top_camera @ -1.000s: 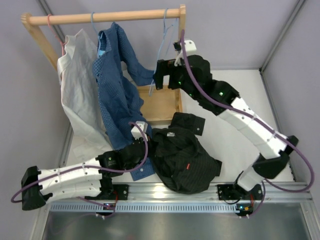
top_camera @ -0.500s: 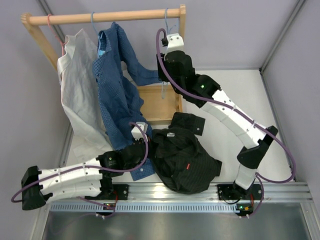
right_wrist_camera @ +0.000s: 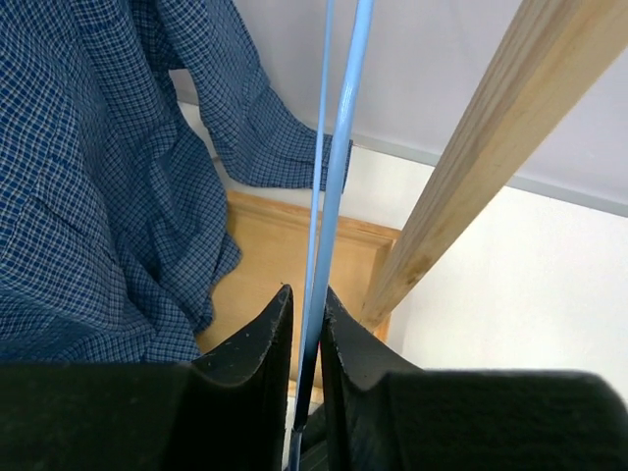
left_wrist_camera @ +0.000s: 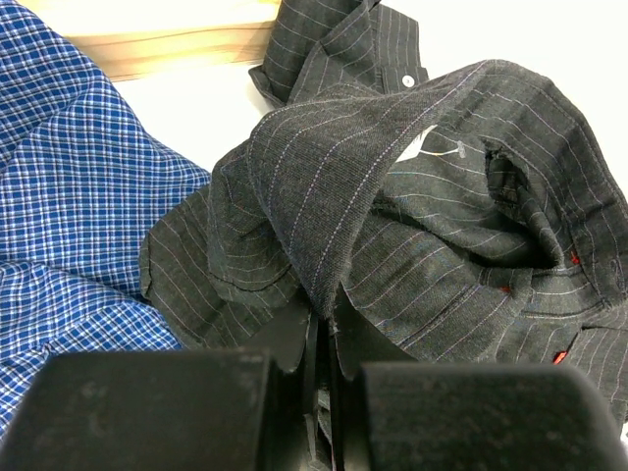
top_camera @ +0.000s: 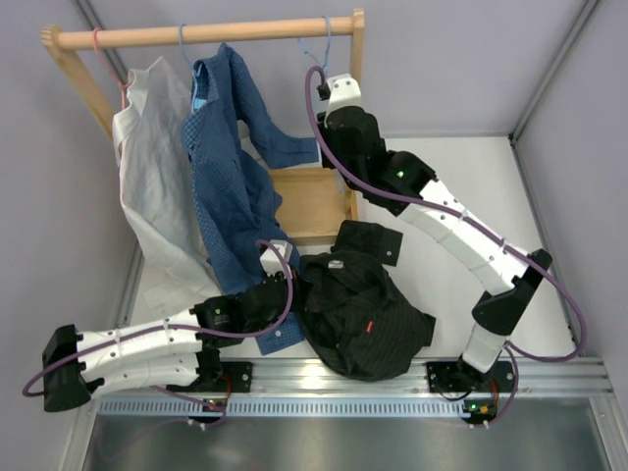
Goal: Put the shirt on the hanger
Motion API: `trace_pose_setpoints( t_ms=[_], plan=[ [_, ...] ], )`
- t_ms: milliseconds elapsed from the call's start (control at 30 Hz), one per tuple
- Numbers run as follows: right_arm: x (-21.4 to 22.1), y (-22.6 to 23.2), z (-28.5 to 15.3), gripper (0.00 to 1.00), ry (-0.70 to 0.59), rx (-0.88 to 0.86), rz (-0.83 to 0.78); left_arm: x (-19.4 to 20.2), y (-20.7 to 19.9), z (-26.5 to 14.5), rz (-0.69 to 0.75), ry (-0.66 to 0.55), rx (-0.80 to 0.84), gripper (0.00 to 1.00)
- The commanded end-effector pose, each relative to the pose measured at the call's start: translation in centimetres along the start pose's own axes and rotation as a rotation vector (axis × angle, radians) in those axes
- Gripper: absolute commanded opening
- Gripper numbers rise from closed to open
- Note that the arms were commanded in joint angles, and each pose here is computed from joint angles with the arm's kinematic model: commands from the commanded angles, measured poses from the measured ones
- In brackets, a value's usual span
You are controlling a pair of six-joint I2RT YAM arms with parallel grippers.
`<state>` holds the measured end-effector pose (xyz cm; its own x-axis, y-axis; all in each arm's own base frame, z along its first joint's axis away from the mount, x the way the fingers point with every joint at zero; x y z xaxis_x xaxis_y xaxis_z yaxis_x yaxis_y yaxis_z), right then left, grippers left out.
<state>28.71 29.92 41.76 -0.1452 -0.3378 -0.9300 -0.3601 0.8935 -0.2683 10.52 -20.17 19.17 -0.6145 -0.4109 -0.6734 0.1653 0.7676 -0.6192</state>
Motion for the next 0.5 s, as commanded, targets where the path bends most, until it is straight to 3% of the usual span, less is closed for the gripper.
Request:
trace_pose_setpoints(
  t_ms=[0, 133, 467],
  plan=[
    [-2.0, -2.0, -2.6, 0.15, -0.074, 0.001, 0.029, 0.2, -0.1, 0.0, -0.011, 0.005, 0.011, 0.0],
    [-1.9, -2.2, -2.7, 0.0, -0.073, 0.002, 0.018, 0.3, 0.0, 0.0, -0.012, 0.007, 0.011, 0.0],
    [-3.4, -3.3, -3.5, 0.0, -0.145, -0.005, -0.015, -0.2, -0.4, -0.4, -0.021, 0.0, 0.036, 0.0]
  ],
)
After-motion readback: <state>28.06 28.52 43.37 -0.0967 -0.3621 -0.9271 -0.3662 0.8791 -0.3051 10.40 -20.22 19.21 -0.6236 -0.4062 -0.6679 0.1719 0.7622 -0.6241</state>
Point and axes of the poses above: each gripper's point midway between its finger pads, its own z axis out along the fingers, its own y axis along the line the jaws close on, x = y × z, the point moved 9 cm from there along -z, back along the fingers, and after that the axes turned 15 degrees about -z, right-handed, at the moved point
